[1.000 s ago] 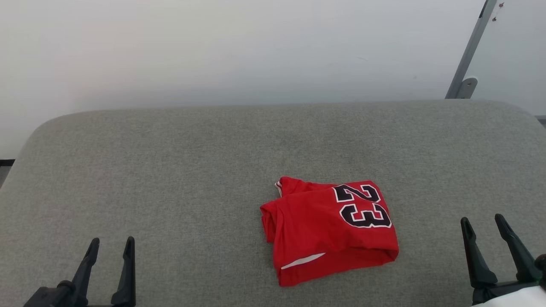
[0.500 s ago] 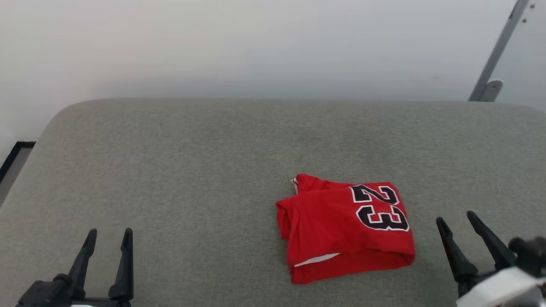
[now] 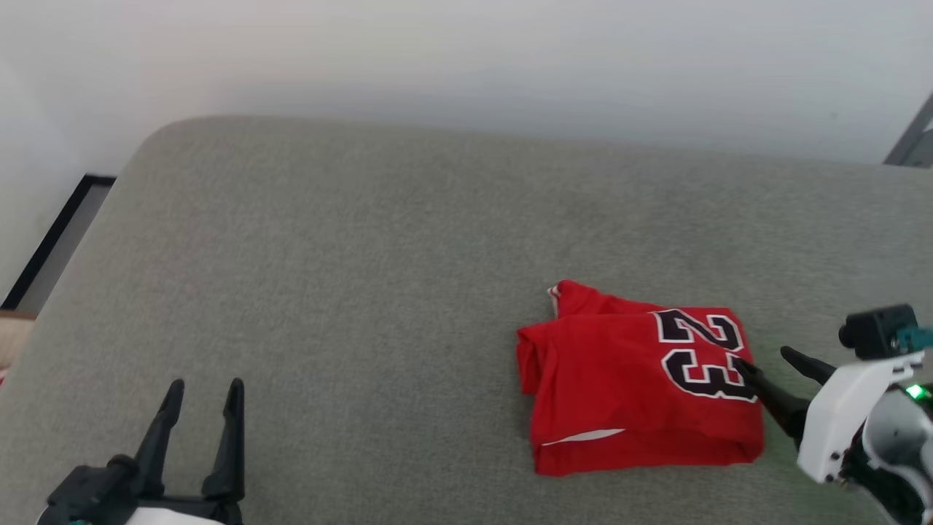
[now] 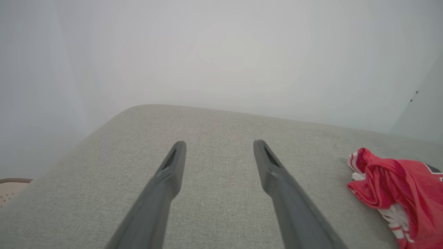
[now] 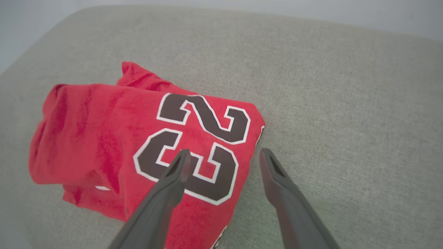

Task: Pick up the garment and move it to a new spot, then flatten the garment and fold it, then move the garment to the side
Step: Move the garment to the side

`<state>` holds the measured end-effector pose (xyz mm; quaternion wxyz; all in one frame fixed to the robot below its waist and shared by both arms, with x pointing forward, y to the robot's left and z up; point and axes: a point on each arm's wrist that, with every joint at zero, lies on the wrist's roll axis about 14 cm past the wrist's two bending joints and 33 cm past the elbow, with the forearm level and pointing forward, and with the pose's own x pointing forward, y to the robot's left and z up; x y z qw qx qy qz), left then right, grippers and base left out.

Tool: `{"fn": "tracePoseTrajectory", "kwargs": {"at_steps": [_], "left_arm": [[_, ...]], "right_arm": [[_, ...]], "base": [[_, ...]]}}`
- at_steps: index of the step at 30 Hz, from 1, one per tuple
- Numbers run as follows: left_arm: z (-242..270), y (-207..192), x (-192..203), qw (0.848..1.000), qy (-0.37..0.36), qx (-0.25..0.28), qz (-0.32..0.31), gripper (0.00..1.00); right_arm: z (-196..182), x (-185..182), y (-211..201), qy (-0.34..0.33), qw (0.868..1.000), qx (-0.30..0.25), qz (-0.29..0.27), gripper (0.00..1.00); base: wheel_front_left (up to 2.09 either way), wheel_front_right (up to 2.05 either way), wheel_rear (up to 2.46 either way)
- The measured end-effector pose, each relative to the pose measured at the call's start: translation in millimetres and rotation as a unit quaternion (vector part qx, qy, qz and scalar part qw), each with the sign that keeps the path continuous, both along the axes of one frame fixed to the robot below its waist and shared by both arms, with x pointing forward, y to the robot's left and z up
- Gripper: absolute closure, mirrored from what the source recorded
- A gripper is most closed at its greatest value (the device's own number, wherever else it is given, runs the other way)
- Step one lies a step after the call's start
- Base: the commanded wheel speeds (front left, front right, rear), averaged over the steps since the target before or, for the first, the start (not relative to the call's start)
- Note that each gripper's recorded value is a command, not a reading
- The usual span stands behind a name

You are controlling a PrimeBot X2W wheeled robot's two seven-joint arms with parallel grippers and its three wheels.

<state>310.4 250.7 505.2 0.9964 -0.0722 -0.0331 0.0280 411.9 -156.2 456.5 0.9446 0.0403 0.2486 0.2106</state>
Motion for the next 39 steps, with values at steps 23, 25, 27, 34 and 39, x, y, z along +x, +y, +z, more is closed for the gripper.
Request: {"fn": "tracePoseTrajectory", "kwargs": {"at_steps": [23, 25, 27, 34, 39], "left_arm": [[-19, 14, 22, 0.999, 0.032, -0.024, 0.036, 0.0], [-16, 13, 29, 0.998, 0.024, -0.036, 0.035, 0.0], [-14, 12, 35, 0.999, 0.021, -0.033, 0.029, 0.0], [-4, -2, 64, 1.0, 0.004, -0.021, -0.01, 0.0], [3, -22, 86, 0.999, -0.011, -0.017, -0.047, 0.0]], "right_arm": [[-87, 14, 26, 0.32, 0.945, -0.042, 0.061, 1.0], [-85, 18, 32, 0.309, 0.949, -0.033, 0.063, 1.0], [-81, 22, 27, 0.298, 0.952, -0.039, 0.062, 1.0], [-57, 43, -4, 0.243, 0.968, -0.052, 0.032, 1.0], [-36, 56, -29, 0.197, 0.978, -0.069, 0.007, 1.0]], "base": [[0.0, 0.0, 0.0], [0.0, 0.0, 0.0], [0.0, 0.0, 0.0], [0.0, 0.0, 0.0], [0.0, 0.0, 0.0]]}}
